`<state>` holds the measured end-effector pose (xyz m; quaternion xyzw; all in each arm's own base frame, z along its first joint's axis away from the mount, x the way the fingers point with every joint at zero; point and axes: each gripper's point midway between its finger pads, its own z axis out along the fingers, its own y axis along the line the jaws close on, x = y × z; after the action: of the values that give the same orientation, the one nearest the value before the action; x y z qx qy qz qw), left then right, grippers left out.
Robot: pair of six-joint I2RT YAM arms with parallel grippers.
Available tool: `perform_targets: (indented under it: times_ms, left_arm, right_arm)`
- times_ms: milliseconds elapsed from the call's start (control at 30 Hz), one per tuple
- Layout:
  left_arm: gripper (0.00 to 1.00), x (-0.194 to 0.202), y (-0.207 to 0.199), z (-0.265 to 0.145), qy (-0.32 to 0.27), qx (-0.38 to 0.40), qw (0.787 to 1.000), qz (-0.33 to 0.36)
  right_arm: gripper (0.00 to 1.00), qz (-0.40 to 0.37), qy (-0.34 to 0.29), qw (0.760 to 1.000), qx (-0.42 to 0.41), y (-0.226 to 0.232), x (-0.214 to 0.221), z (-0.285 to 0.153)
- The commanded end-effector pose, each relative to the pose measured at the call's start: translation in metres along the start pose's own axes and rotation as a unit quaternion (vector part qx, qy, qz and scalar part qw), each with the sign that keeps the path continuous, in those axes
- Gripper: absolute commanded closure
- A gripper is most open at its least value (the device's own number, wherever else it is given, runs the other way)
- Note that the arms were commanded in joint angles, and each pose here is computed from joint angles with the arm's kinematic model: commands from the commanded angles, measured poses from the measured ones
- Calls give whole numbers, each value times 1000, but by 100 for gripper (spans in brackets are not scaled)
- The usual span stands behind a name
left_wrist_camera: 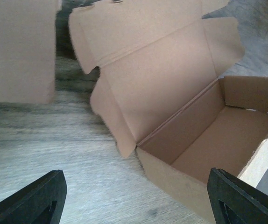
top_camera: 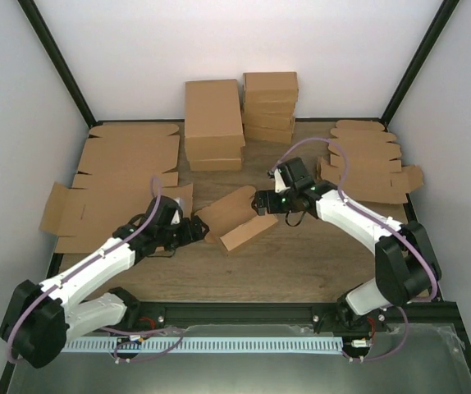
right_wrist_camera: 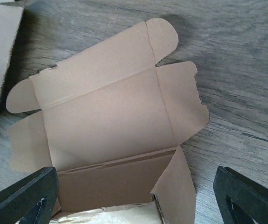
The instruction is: Fold the paper box
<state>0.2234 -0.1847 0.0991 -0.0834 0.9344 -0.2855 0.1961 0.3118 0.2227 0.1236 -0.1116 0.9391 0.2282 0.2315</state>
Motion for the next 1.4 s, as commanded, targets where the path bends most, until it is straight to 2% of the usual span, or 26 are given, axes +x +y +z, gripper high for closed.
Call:
perform_targets:
  times_ms: [0, 333, 533, 733, 900, 1033, 1133, 1367]
  left_arm:
    - [15, -8, -23, 8, -1, 60, 998, -8]
    - [17, -1, -18, 15, 8, 64, 998, -16]
    - [18, 3, -16, 12, 6, 73, 997, -23]
    - [18, 5, -17, 10, 9, 76, 997, -21]
    - [18, 2, -30, -1, 3, 96, 995, 10]
    - [18, 6, -52, -19, 4, 147, 987, 68]
    - [17, 10, -50, -32, -8, 150, 984, 96]
    - [18, 23, -42, -33, -8, 155, 982, 112]
  right_arm:
    - [7, -4, -4, 1000, 22, -9, 1, -1]
    - [12, 41, 14, 999, 12, -22, 71, -14]
    - [16, 85, 8, 996, -23, -2, 102, -25]
    - [15, 129, 33, 990, -55, 7, 143, -23]
    - [15, 135, 44, 988, -68, 6, 162, -22]
    - [11, 125, 46, 988, -75, 8, 163, -22]
    - [8, 112, 29, 990, -81, 13, 152, -28]
    - [1, 87, -45, 991, -86, 19, 121, -49]
